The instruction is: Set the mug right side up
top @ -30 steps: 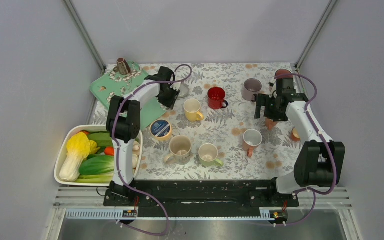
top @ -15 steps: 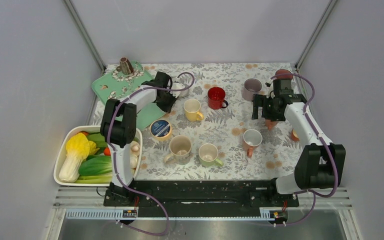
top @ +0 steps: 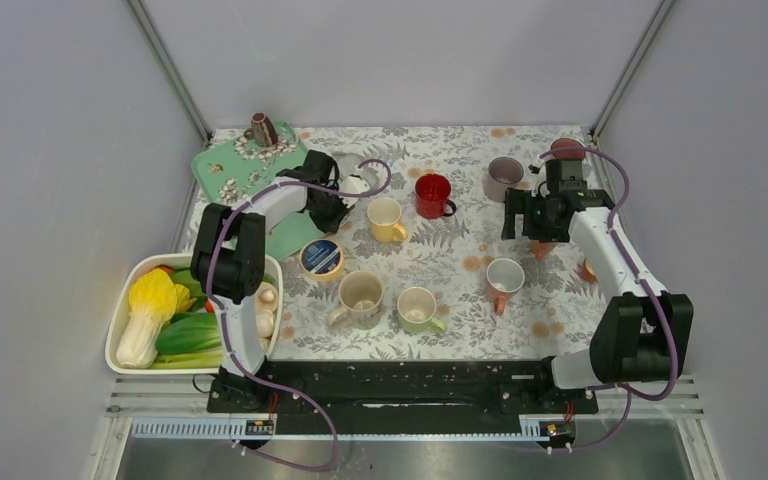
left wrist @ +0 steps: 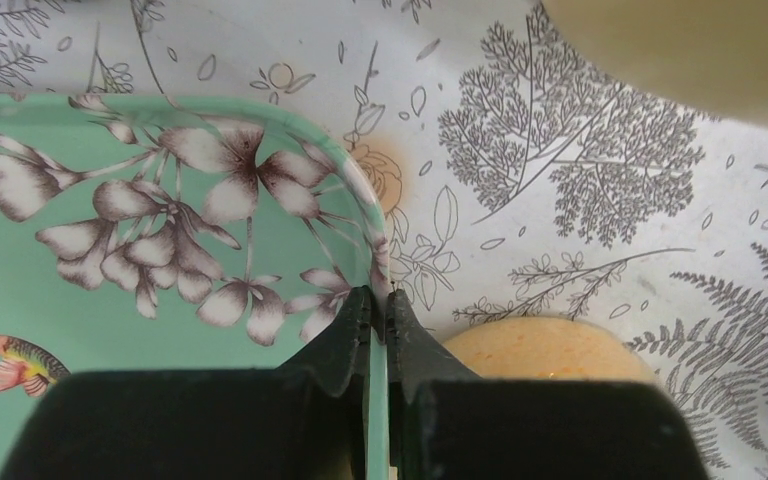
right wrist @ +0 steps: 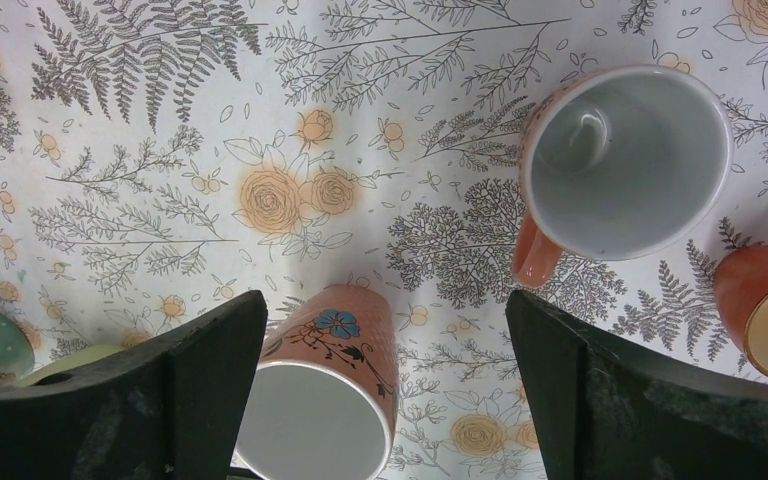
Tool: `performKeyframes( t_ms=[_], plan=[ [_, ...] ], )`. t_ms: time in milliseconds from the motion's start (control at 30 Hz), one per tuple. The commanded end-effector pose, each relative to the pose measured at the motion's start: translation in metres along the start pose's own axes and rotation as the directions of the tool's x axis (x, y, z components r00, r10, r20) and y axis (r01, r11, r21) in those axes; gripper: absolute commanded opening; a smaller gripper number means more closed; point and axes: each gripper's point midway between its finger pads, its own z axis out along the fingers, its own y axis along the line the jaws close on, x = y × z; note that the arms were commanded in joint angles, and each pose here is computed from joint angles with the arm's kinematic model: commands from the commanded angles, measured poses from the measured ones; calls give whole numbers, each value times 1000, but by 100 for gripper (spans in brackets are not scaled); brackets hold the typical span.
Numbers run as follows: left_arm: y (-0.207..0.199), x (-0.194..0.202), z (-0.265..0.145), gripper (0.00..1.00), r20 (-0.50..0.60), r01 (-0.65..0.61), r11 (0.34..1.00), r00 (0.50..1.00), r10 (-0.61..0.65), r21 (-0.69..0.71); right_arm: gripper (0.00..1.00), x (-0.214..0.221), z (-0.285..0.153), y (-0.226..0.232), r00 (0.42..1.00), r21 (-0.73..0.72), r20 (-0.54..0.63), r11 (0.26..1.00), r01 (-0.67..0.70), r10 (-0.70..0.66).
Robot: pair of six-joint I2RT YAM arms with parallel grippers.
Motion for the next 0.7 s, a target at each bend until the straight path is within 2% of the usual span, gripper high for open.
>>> performKeyframes(
  t_ms=[0,167,300,400,500,567,667],
  plan=[
    [-94,36,-35,0,-125,54,939,992,-12,340,99,-7,-9,9,998,-30,44,999,35,-34],
    [-97,51,-44,0,-181,9,931,982,62,364,99,-6,-12,10,998,-34,49,999,41,-39],
    [-78,52,-53,2,-203,-21,956,976,84,294,99,-7,-11,12,998,-38,49,998,46,-44],
    [-71,44,-61,26,-186,1,954,981,57,299,100,-6,-10,12,998,-40,43,998,45,-44],
    [-64,31,-68,43,-168,29,959,986,19,281,99,-6,-11,12,998,-38,46,998,48,-46],
    [-54,15,-74,49,-132,47,968,991,-14,248,99,-6,-11,13,998,-40,47,998,51,-49],
    [-27,-17,-87,51,-44,128,975,992,-122,183,100,-6,-11,14,998,-42,47,998,52,-50]
  ],
)
